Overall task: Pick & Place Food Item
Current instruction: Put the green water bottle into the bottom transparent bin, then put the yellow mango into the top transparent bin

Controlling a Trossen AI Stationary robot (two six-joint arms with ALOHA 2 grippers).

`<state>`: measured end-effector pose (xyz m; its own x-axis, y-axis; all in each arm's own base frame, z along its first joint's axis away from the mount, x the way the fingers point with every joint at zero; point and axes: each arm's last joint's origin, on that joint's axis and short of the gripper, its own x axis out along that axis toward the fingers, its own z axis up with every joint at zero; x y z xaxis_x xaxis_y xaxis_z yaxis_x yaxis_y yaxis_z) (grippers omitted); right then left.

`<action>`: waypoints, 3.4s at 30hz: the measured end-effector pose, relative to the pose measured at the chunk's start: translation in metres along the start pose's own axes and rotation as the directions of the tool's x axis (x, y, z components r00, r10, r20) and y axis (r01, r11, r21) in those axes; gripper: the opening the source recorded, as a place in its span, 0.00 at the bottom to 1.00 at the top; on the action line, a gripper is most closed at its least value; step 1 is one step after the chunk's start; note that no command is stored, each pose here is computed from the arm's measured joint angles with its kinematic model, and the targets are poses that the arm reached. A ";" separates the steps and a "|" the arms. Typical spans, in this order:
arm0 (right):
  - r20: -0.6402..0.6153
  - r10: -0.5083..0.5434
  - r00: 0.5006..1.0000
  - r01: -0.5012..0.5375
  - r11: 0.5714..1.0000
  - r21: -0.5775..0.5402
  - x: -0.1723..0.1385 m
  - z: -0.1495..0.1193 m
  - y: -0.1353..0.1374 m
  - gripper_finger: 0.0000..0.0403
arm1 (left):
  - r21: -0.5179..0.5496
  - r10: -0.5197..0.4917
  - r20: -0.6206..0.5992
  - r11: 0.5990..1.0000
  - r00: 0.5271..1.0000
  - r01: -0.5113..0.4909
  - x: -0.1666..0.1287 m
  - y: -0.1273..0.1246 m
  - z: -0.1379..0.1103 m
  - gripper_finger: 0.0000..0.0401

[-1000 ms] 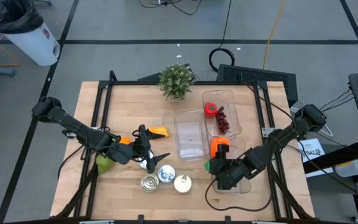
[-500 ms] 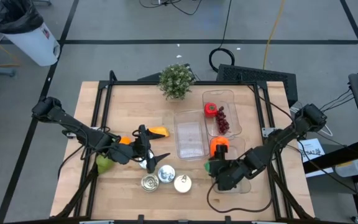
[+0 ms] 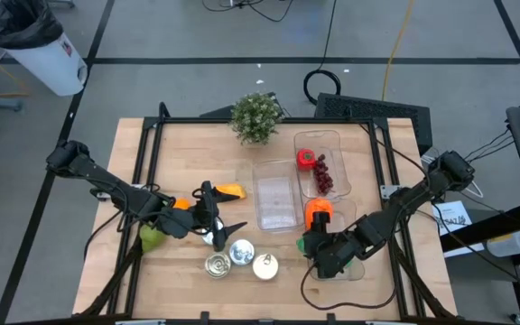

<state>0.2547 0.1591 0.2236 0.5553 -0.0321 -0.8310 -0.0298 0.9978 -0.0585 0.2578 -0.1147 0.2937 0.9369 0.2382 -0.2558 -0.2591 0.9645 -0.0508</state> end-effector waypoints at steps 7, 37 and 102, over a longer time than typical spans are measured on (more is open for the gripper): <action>-0.028 -0.008 1.000 0.008 1.000 0.003 0.000 -0.004 0.001 0.66 | 0.000 0.000 0.000 1.000 1.000 0.000 0.000 0.000 0.000 0.91; -0.001 0.113 0.994 -0.112 0.992 0.052 0.012 -0.019 0.007 0.60 | -0.009 0.002 -0.003 1.000 1.000 -0.002 0.000 0.000 0.000 0.91; 0.635 0.018 0.772 -0.071 0.996 0.058 -0.094 -0.082 -0.074 0.67 | -0.090 -0.059 -0.117 0.995 0.991 0.049 0.004 0.001 -0.012 0.91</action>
<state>0.1364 0.0831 0.2608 0.9562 0.0295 -0.2911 -0.0207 0.9992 0.0332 0.2583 -0.1139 0.2813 0.9166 0.1657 -0.3637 -0.2332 0.9608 -0.1499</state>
